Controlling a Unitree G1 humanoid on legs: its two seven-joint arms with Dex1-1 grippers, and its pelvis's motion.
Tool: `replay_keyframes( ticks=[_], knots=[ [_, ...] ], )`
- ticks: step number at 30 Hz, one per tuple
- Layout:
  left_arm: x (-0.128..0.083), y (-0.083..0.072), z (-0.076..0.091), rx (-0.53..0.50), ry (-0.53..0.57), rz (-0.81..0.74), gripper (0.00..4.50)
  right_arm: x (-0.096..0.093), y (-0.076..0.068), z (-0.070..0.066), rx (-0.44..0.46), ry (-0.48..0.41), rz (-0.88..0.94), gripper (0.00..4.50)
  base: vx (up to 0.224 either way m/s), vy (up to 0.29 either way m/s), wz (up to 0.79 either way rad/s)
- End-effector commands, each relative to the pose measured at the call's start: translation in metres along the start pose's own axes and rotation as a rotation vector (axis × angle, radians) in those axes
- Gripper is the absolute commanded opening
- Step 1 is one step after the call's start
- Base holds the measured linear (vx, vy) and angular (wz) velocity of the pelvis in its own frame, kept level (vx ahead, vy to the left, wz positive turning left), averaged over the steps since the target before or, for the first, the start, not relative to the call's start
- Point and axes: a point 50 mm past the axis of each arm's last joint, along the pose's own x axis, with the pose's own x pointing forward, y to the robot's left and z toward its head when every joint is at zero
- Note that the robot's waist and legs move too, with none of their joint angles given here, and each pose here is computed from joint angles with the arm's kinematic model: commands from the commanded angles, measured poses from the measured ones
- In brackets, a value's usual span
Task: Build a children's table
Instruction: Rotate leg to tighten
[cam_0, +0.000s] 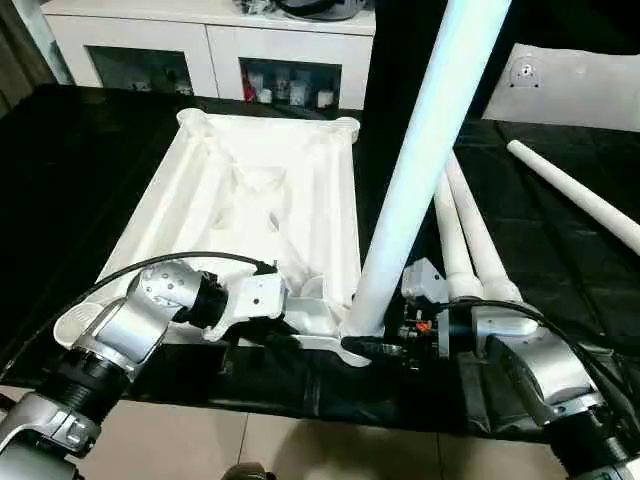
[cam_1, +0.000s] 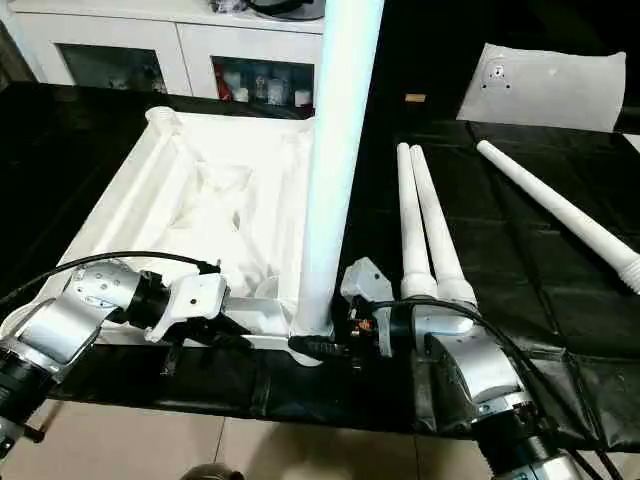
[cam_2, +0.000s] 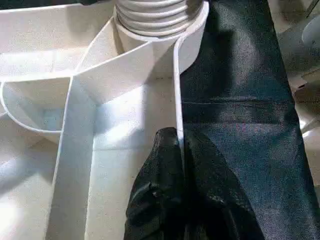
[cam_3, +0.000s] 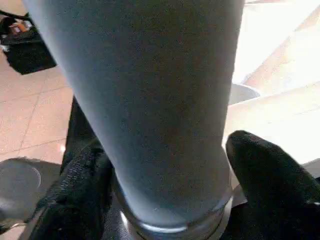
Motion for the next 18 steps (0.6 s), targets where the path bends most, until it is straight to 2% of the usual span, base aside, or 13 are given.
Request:
replay_keyframes(
  ticks=[1, 7, 12, 15, 18],
  knots=[
    [0.006, -0.008, -0.006, 0.016, 0.055, -0.086, 0.0, 0.001, 0.0, 0.001, 0.012, 0.007, 0.035, 3.28, 0.0, 0.0, 0.0],
    [0.006, -0.008, -0.008, 0.012, 0.059, -0.083, 0.0, 0.002, 0.0, -0.001, 0.023, 0.019, 0.059, 2.86, 0.0, 0.0, 0.0],
    [0.005, -0.008, -0.011, -0.013, 0.05, -0.052, 0.0, 0.004, 0.001, -0.004, 0.041, 0.018, 0.06, 2.8, 0.0, 0.0, 0.0],
    [0.004, -0.008, -0.012, -0.072, 0.008, 0.006, 0.0, 0.01, 0.002, -0.007, 0.074, -0.007, 0.017, 2.79, 0.0, 0.0, 0.0],
    [0.003, -0.007, -0.014, -0.173, -0.043, 0.137, 0.0, 0.026, 0.0, -0.011, 0.118, -0.043, -0.1, 2.78, 0.0, 0.0, 0.0]
  ],
)
